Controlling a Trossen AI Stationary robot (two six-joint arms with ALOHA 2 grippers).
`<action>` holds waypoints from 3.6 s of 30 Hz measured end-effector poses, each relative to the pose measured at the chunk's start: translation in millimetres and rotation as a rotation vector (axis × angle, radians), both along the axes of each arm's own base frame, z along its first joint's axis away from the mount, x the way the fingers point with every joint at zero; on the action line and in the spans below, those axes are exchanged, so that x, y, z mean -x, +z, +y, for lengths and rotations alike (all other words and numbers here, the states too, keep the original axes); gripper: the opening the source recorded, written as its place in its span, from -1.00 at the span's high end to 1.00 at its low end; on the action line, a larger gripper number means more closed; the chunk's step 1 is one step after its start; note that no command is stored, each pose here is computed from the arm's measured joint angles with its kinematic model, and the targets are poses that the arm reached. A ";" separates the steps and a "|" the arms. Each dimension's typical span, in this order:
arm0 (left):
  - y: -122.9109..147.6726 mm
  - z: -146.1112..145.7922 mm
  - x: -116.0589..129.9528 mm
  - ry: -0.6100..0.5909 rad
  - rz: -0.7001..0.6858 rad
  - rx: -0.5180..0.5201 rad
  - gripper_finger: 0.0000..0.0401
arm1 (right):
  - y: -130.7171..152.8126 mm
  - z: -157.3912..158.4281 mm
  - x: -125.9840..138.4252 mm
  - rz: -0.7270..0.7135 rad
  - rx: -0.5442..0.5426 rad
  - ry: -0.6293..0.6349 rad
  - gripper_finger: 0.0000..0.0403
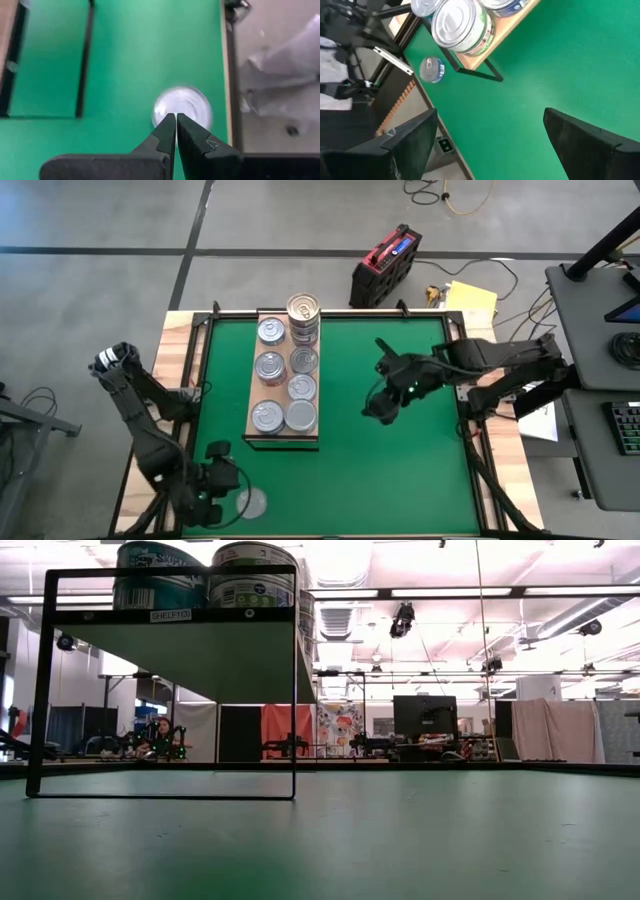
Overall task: Stack canned seafood by type on shelf
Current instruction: Stack the blue tuna can on top of the blue tuna cans on the shelf
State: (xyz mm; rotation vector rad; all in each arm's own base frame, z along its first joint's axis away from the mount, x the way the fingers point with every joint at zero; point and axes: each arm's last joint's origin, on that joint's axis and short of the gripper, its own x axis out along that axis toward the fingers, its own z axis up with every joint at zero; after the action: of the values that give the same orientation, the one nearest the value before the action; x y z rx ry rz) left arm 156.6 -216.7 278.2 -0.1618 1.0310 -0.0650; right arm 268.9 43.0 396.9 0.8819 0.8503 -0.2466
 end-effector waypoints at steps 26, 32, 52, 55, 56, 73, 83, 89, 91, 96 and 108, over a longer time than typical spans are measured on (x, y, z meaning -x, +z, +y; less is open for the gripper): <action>44.2 -42.6 32.6 0.244 0.143 0.391 1.00 | -21.5 47.9 -14.5 -0.007 0.480 0.331 -0.76; 44.7 -71.1 20.3 0.292 0.170 0.518 1.00 | -20.0 60.6 -9.0 -0.026 0.652 0.343 -0.76; -15.7 -65.2 -30.4 0.788 0.377 0.607 1.00 | -15.2 53.4 -15.8 -0.054 0.875 0.159 -0.76; -27.2 -57.6 -35.6 0.771 0.372 0.647 1.00 | -14.7 53.3 -16.3 -0.059 0.873 0.153 -0.76; -30.3 -56.0 -37.4 0.757 0.361 0.670 1.00 | -14.7 53.4 -16.4 -0.060 0.873 0.153 -0.76; -40.5 -43.7 -39.0 0.429 0.251 0.607 1.00 | -14.4 53.8 -16.6 -0.071 0.838 0.117 -0.76; -66.4 5.8 -4.4 0.446 0.214 0.552 1.00 | -13.7 54.1 -17.3 -0.085 0.817 0.096 -0.76; -80.3 22.9 6.5 0.596 0.260 0.611 1.00 | -12.5 54.6 -18.5 -0.102 0.812 0.090 -0.76; -83.3 24.7 7.5 0.644 0.275 0.627 1.00 | -12.5 54.6 -18.5 -0.103 0.812 0.090 -0.76; -86.3 22.8 5.6 0.718 0.294 0.667 0.99 | -12.6 54.7 -18.7 -0.103 0.812 0.090 -0.76; -102.1 18.5 1.7 0.749 0.316 0.583 0.47 | -12.6 54.7 -18.7 -0.103 0.811 0.091 -0.76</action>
State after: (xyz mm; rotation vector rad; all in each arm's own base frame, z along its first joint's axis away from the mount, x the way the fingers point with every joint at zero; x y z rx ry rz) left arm 154.9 -198.2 176.1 -1.1057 1.1845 0.3555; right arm 287.6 97.7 384.3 0.0954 0.6081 -0.4220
